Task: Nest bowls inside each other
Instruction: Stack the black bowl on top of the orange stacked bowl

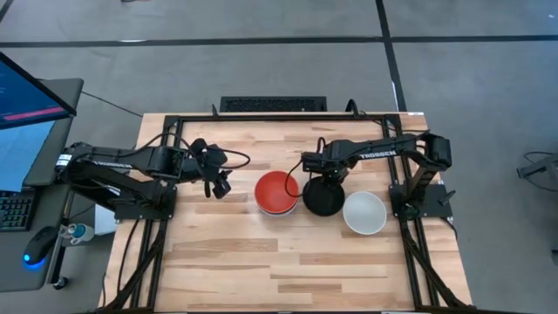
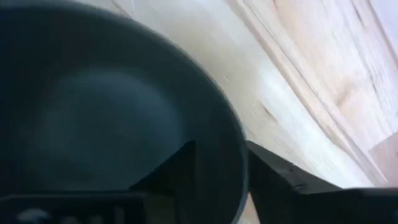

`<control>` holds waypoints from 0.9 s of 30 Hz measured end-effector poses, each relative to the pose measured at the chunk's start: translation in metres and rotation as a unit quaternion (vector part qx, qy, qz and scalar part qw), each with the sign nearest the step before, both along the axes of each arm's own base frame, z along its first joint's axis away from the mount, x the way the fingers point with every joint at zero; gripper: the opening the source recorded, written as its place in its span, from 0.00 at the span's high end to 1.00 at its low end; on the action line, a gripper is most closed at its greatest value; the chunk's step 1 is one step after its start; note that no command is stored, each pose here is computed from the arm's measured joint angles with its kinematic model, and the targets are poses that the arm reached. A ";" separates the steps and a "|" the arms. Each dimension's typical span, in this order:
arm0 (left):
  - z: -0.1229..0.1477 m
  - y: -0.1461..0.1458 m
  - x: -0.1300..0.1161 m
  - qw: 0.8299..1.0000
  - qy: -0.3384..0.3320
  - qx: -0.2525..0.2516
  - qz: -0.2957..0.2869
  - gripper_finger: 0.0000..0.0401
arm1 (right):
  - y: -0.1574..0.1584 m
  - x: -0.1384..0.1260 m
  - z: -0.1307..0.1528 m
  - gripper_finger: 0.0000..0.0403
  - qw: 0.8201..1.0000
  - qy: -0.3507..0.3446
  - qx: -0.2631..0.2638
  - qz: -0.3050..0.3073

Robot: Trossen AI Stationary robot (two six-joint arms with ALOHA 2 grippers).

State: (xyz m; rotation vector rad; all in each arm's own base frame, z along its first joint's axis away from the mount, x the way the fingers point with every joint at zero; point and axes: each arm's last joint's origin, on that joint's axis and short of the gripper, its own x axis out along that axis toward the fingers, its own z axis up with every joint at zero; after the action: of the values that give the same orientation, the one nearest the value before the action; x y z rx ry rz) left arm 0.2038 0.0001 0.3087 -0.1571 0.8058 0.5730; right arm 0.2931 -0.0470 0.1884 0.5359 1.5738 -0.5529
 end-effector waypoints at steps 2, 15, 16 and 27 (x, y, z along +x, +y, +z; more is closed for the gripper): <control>0.000 0.000 0.000 1.000 0.000 0.000 0.000 0.55 | 0.000 0.001 0.000 0.70 1.000 -0.006 -0.001 0.001; 0.000 0.000 0.000 1.000 -0.001 -0.005 0.000 0.55 | -0.002 -0.009 0.043 0.97 0.999 0.005 0.040 0.012; 0.000 0.000 0.000 1.000 -0.001 -0.005 0.000 0.55 | -0.001 -0.010 0.058 0.97 0.999 -0.007 0.038 0.015; -0.001 0.000 -0.002 1.000 0.018 0.011 -0.010 0.55 | -0.009 0.013 0.175 0.97 0.981 -0.196 -0.011 -0.006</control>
State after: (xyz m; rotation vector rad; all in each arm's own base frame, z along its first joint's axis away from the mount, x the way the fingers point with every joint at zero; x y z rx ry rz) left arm 0.2019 0.0003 0.3075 -0.1181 0.8357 0.5661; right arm 0.3062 -0.0559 0.3633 0.5977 1.1887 -0.4425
